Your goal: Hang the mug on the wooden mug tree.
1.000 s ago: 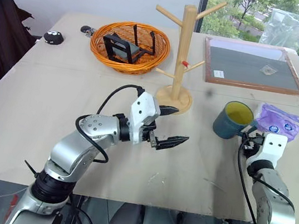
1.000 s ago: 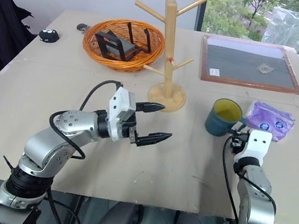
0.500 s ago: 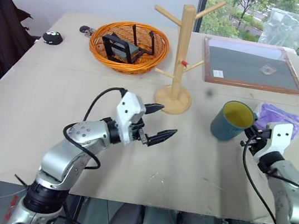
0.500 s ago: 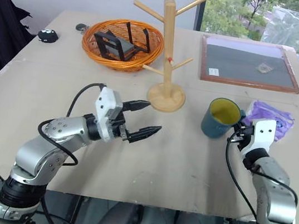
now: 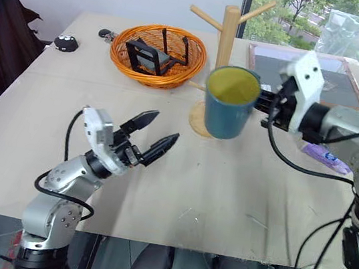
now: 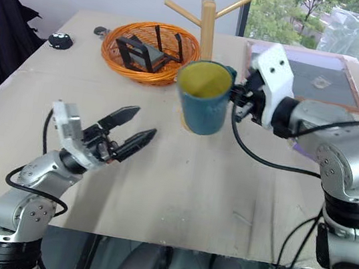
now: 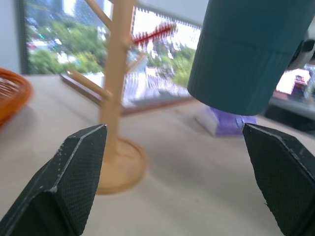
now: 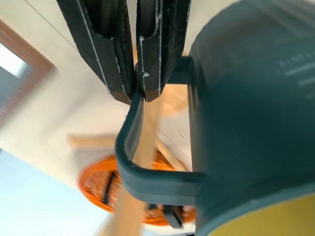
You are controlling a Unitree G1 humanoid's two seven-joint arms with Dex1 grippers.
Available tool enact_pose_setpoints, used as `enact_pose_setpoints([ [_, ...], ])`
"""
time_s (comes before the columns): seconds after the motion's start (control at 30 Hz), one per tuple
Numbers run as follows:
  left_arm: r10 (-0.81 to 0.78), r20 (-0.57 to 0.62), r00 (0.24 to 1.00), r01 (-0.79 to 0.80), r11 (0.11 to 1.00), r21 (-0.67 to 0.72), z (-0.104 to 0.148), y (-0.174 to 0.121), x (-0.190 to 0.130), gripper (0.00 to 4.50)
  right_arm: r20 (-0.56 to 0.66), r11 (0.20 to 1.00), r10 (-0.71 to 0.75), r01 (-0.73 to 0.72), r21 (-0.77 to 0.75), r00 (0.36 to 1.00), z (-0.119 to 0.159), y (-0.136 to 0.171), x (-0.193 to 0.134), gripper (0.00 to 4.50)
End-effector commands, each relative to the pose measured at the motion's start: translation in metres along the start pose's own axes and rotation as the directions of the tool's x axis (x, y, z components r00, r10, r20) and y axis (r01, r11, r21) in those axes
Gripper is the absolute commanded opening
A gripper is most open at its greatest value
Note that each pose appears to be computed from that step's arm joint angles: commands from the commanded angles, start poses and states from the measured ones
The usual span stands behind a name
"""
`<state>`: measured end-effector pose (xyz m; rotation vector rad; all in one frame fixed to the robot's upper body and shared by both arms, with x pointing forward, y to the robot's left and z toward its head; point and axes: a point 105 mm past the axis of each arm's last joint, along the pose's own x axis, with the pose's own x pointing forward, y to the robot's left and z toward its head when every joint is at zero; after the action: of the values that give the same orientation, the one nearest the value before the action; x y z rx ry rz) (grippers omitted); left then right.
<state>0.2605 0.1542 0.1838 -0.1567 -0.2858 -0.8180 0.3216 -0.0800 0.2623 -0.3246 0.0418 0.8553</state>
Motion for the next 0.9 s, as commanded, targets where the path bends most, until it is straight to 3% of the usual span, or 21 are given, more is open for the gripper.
enact_pose_setpoints([
  [0.03, 0.010, 0.063, 0.998, -0.014, 0.998, 0.066, 0.015, 0.004, -0.008, 4.50, -0.009, 0.999, -0.049, 0.049, 0.012, 0.999, 0.015, -0.004, 0.008, 0.08],
  [0.9, 0.029, 0.116, 0.993, -0.041, 0.994, 0.099, 0.010, 0.001, -0.008, 4.50, -0.083, 0.986, -0.168, 0.169, -0.002, 0.982, 0.009, -0.015, 0.048, 0.08],
])
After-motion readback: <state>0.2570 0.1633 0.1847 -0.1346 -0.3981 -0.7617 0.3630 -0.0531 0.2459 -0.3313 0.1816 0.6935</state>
